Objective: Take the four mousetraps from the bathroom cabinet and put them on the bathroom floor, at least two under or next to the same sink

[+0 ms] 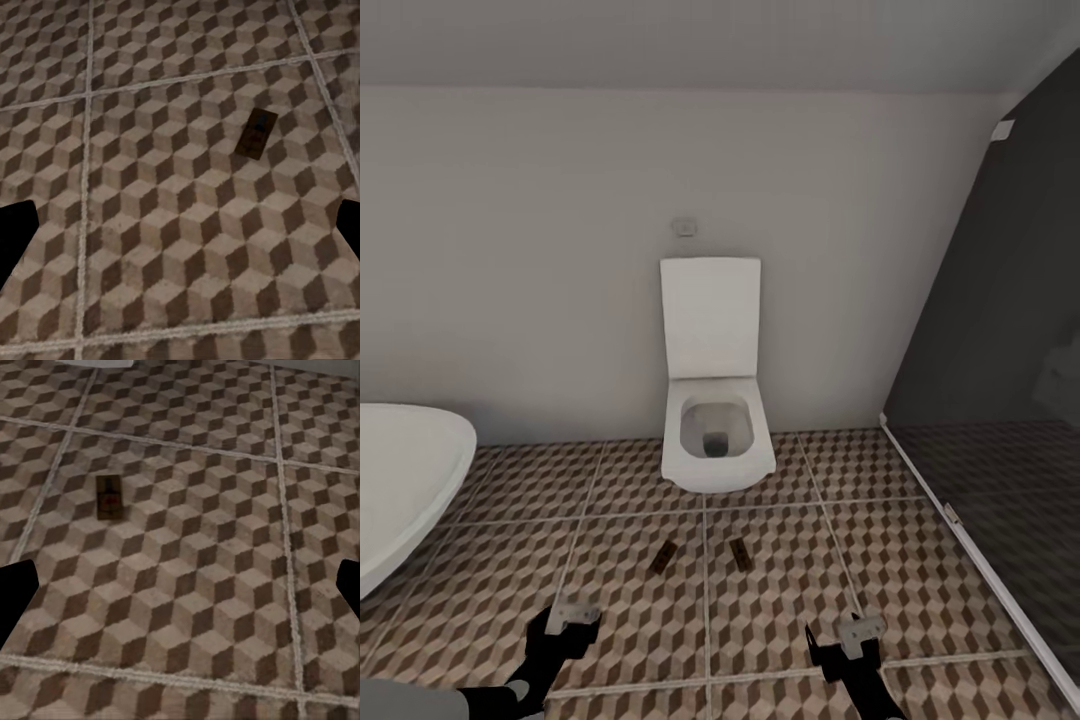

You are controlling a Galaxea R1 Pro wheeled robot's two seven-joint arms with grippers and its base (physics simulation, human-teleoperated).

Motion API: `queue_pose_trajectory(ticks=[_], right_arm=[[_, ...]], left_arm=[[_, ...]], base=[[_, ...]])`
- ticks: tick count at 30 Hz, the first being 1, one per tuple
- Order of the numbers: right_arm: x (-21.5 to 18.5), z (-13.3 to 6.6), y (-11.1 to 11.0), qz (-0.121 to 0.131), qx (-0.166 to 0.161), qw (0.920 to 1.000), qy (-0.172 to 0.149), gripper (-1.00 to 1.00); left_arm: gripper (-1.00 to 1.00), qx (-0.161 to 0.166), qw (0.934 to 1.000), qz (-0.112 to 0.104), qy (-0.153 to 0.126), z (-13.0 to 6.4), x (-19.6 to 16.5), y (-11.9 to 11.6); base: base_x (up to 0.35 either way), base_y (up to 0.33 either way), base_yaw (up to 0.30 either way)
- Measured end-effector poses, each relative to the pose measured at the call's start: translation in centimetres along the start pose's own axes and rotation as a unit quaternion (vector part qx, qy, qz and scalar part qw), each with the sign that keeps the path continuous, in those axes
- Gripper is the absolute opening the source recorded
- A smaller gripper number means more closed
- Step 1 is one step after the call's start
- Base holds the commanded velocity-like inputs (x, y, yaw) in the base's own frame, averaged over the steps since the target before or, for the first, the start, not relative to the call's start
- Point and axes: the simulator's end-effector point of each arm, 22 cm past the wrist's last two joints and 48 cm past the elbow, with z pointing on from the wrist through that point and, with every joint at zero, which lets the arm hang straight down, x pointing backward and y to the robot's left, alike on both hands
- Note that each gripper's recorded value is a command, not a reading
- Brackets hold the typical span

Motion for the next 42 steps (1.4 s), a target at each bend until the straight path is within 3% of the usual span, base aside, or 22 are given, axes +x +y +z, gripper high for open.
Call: queue_pose_trajectory(ticks=[13, 25, 31, 42], right_arm=[[-1.5, -2.7, 0.3, 0.006, -0.003, 0.9997, -0.022, 1.00], [-3.0, -5.3, 0.0, 0.021, 0.005, 0.9989, -0.041, 1.00], [-3.8, -5.9, -0.8, 0.042, 0.024, 0.9980, -0.040, 1.00], [-5.5, -7.0, -1.3, 0.050, 0.031, 0.9976, -0.038, 1.00]], left_arm=[[1.00, -0.087, 0.9959, -0.020, -0.012, -3.4, -1.3, 2.7], [1.00, -0.098, 0.9941, -0.039, -0.027, -5.6, -3.3, 2.7], [1.00, -0.112, 0.9924, -0.042, -0.028, -6.5, -4.1, 3.4], [1.00, -0.122, 0.9912, -0.042, -0.027, -7.9, -5.6, 4.1]], base=[[0.000, 0.000, 0.000], [0.000, 0.000, 0.000], [0.000, 0.000, 0.000], [0.000, 0.000, 0.000]])
